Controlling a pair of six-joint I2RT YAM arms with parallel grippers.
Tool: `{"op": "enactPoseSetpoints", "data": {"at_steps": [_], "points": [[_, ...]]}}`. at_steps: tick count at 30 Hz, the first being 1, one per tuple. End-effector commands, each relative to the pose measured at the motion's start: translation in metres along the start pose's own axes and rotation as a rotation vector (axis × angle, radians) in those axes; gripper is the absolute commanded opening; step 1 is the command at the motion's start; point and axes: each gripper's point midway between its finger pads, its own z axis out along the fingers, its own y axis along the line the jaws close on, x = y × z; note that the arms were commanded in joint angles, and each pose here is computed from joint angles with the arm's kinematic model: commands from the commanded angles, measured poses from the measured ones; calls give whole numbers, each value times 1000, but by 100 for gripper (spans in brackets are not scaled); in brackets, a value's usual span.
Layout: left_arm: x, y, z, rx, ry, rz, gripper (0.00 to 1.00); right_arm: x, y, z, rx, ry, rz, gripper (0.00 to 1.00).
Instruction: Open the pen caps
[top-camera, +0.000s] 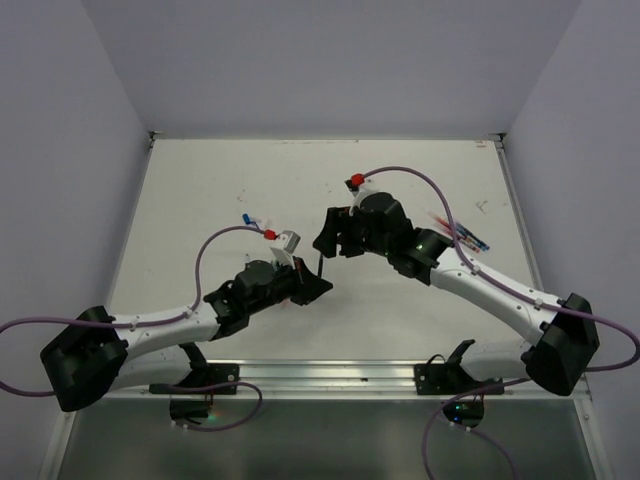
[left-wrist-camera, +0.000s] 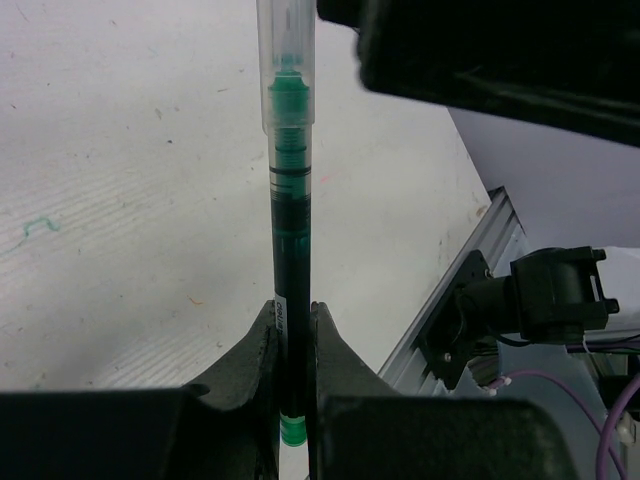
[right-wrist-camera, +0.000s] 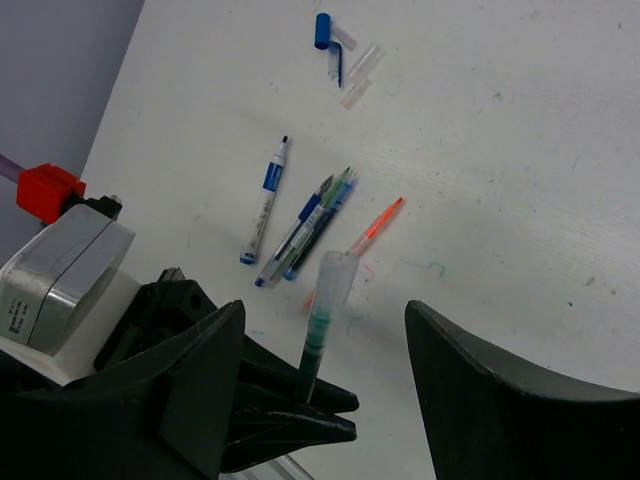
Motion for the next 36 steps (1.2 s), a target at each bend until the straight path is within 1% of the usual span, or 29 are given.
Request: {"op": "enactPoseSetpoints", "data": {"at_steps": [1, 2, 3, 5, 6, 7, 8, 9, 13, 14, 21, 22, 26, 28, 30, 31, 33, 34, 35, 36], "points": [[-15, -8, 4, 20, -46, -22, 0, -11, 8, 13, -2, -16, 47, 66], [-12, -4, 5, 0, -34, -23, 0, -6, 5, 19, 11, 3, 52, 65], [-12, -2, 6, -15, -35, -27, 0, -5, 5, 22, 15, 8, 64, 62], [-10, 3, 7, -45, -22, -38, 0, -1, 3, 28, 25, 25, 68, 61], [-9, 6, 7, -60, -16, -43, 0, -1, 0, 30, 46, 20, 70, 61], [-11, 7, 9, -76, -19, -51, 0, -3, -3, 31, 59, 13, 74, 59], [-5, 12, 8, -100, 6, -63, 0, -2, -4, 33, 72, 11, 74, 56], [-8, 16, 9, -126, -9, -65, 0, -1, -4, 33, 76, 10, 69, 55], [-6, 20, 8, -152, -3, -78, 0, 0, -5, 38, 93, 15, 65, 54], [-6, 20, 8, -154, -3, -80, 0, 1, -5, 39, 96, 18, 65, 51], [-6, 21, 7, -160, 0, -81, 0, 1, 0, 50, 112, 33, 55, 50], [-6, 21, 6, -162, 0, -81, 0, 8, -1, 53, 122, 51, 52, 50], [-7, 21, 6, -163, -3, -77, 0, 11, 1, 61, 114, 57, 74, 49], [-8, 21, 5, -165, -5, -72, 0, 12, 1, 64, 122, 62, 74, 44], [-9, 21, 4, -170, -11, -70, 0, 13, 2, 65, 122, 67, 72, 43], [-10, 22, 3, -172, -11, -70, 0, 13, 2, 66, 125, 67, 74, 40], [-10, 22, 2, -172, -13, -69, 0, 14, 1, 68, 130, 66, 73, 31], [-9, 23, 2, -173, -12, -68, 0, 15, 2, 68, 129, 67, 72, 22], [-8, 24, 1, -175, -10, -68, 0, 16, 1, 70, 132, 71, 73, 17], [-7, 24, 1, -174, -9, -68, 0, 16, 1, 71, 132, 71, 73, 9]]}}
